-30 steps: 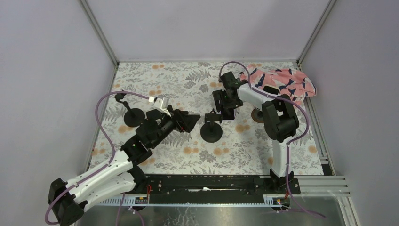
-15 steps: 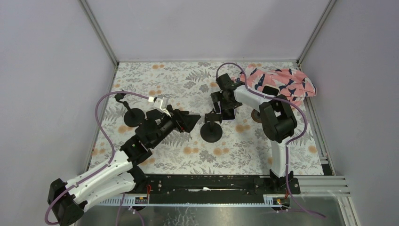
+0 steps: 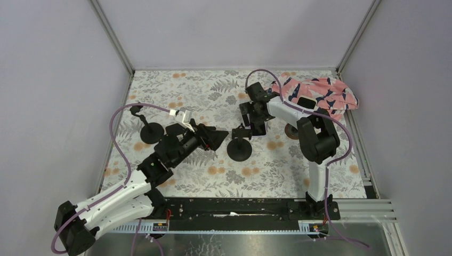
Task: Place the phone on the phone stand
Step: Pick up the phone at the center of the board.
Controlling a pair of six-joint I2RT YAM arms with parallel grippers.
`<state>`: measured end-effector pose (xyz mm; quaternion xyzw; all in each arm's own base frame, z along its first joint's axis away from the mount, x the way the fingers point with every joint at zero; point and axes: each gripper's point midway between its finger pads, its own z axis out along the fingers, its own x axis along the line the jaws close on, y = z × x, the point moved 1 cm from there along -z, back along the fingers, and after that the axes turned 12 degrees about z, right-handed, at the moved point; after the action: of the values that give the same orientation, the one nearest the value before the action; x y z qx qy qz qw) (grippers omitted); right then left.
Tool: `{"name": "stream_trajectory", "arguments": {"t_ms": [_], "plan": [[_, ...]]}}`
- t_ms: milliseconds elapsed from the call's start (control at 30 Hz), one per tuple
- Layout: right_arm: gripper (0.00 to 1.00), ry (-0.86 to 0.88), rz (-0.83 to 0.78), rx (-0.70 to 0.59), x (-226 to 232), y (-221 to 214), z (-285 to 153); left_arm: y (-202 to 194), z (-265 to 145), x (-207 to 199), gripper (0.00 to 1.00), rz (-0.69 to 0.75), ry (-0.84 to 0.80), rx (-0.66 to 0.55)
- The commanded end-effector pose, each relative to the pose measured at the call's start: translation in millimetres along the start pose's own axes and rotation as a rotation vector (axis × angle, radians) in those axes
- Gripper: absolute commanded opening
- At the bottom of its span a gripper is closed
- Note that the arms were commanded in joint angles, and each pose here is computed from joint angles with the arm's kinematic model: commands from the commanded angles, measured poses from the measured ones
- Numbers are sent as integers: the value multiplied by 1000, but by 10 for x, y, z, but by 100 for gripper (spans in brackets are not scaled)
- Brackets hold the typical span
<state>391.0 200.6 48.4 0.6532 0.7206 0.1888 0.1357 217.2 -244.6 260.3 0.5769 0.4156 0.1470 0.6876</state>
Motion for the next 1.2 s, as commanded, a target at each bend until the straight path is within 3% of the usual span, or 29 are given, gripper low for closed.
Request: {"name": "stream_trajectory", "arguments": {"t_ms": [0,533,1167], "plan": [[100,-19,4,11,6,21,67,79,-28,-49,83,-12,-24,-45],[100,-72,-16,72,-100,-185,288,68,-26,-40,83,-11,-23,-45],[100,22,20,153,-82,-479,280,94,-18,-78,83,-18,-37,-47]]}}
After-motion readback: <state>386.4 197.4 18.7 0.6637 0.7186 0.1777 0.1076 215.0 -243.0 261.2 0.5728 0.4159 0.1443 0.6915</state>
